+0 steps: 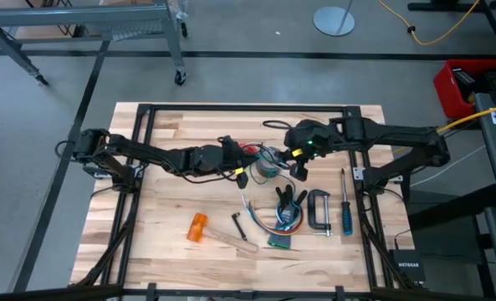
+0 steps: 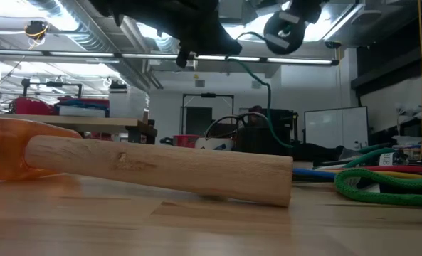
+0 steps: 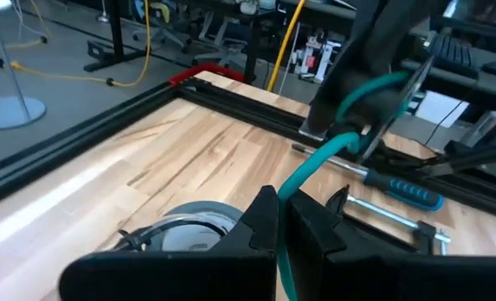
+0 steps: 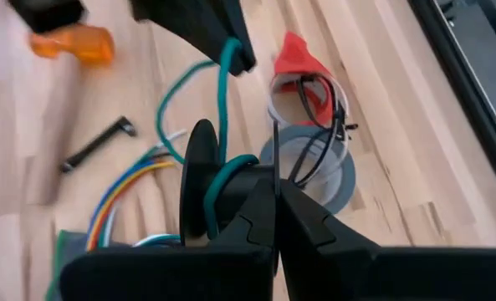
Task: Coil cords
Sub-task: Coil the blue wire onto the spool
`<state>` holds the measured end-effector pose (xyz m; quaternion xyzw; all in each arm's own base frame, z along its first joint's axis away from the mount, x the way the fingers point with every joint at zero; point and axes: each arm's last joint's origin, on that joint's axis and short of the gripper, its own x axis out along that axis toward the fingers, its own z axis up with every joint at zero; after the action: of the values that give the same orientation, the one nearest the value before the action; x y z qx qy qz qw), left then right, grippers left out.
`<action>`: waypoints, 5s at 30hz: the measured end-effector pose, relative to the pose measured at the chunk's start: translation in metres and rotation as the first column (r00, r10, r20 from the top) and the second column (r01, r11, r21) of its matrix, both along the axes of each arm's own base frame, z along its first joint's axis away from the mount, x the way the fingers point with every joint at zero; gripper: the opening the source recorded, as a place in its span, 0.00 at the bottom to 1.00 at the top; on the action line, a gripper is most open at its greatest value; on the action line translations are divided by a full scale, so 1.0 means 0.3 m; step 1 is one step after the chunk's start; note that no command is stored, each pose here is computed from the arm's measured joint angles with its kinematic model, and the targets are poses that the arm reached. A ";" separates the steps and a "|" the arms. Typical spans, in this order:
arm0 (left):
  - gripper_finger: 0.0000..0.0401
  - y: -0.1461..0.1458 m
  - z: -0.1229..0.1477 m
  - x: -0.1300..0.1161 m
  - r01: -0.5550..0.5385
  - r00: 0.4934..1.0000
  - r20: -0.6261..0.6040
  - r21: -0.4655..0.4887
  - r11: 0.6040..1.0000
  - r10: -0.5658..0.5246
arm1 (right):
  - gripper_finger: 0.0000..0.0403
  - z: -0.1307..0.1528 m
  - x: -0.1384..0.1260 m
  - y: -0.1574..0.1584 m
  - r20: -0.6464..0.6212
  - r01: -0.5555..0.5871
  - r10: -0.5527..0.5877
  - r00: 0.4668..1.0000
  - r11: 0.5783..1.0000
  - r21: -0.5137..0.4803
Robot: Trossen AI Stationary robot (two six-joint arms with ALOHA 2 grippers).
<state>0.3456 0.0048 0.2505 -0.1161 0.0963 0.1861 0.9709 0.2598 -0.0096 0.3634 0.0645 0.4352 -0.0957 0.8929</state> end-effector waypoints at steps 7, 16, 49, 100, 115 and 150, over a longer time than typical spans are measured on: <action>0.00 0.026 0.002 0.001 -0.016 0.999 0.035 -0.086 0.996 0.019 | 0.01 -0.083 0.086 -0.005 -0.093 0.017 -0.019 0.995 1.000 -0.026; 0.00 0.027 0.003 0.003 0.039 0.997 0.069 -0.192 0.981 -0.027 | 0.01 -0.155 0.173 -0.025 -0.098 0.129 -0.147 0.984 0.977 -0.168; 0.06 -0.065 0.003 0.007 0.177 0.984 -0.034 0.100 0.979 -0.175 | 0.01 -0.070 0.252 -0.071 0.274 0.207 -0.171 0.946 0.972 -0.109; 0.29 -0.127 -0.020 0.039 0.238 0.969 0.029 0.162 0.958 -0.246 | 0.01 0.022 0.185 -0.065 0.370 0.216 -0.168 0.914 0.972 -0.093; 0.36 -0.138 -0.058 0.073 0.246 0.963 0.045 0.255 0.935 -0.266 | 0.01 0.020 0.188 -0.058 0.364 0.148 -0.120 0.924 0.988 -0.052; 0.00 -0.137 0.017 0.111 0.216 0.955 0.167 0.185 0.959 -0.247 | 0.01 0.215 -0.015 -0.036 0.572 0.075 -0.050 0.819 0.997 -0.021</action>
<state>0.3790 -0.0364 0.2556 -0.0404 0.0015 0.0664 0.9970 0.2553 -0.0204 0.4279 0.0854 0.1438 -0.1104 0.9797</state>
